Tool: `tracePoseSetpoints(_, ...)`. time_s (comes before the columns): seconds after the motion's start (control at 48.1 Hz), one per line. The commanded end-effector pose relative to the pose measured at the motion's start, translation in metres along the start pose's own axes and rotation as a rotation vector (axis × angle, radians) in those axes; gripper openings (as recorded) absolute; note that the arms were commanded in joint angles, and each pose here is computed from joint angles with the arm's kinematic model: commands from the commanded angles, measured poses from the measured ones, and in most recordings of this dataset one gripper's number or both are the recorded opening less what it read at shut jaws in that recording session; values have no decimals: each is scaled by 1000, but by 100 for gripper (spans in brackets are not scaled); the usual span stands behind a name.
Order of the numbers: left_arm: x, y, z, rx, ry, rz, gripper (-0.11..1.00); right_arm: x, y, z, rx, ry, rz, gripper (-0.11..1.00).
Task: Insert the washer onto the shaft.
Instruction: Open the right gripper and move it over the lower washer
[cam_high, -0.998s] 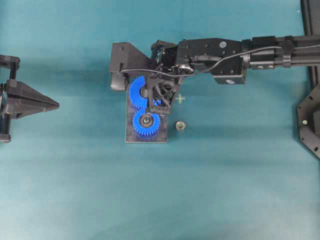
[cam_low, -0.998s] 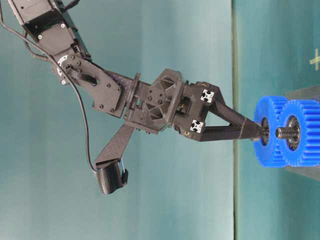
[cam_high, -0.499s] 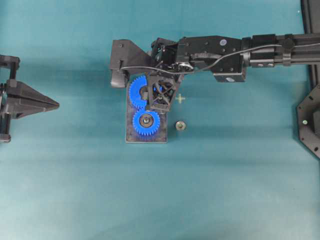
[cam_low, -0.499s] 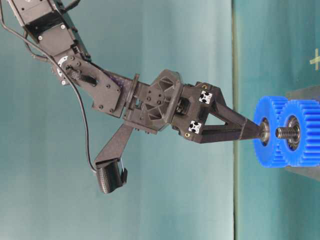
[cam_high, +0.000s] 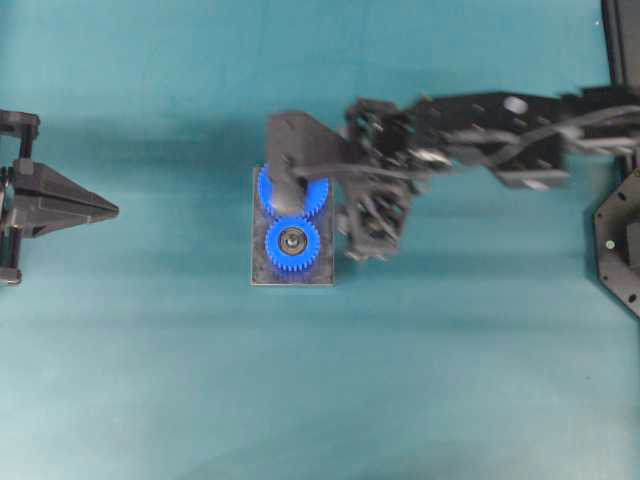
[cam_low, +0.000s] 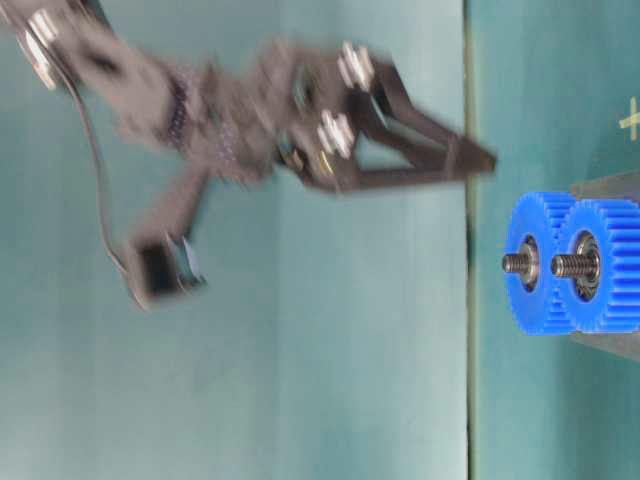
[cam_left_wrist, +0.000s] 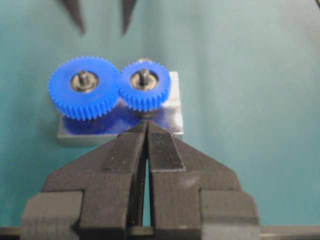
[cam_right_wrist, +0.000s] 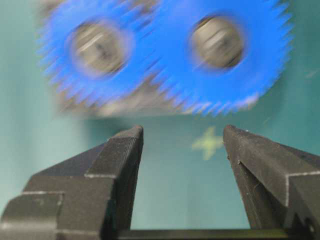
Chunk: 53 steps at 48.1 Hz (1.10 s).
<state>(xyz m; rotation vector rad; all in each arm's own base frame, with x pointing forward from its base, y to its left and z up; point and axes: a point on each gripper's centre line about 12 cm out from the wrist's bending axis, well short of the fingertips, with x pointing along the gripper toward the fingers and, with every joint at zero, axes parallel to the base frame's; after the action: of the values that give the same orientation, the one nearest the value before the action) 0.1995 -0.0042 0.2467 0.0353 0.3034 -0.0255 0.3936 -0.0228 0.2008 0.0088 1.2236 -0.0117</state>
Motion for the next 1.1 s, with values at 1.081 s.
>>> tracePoseSetpoints(1.081,0,1,12,1,-29,3,1,72,28,-49,111,-75,24,67)
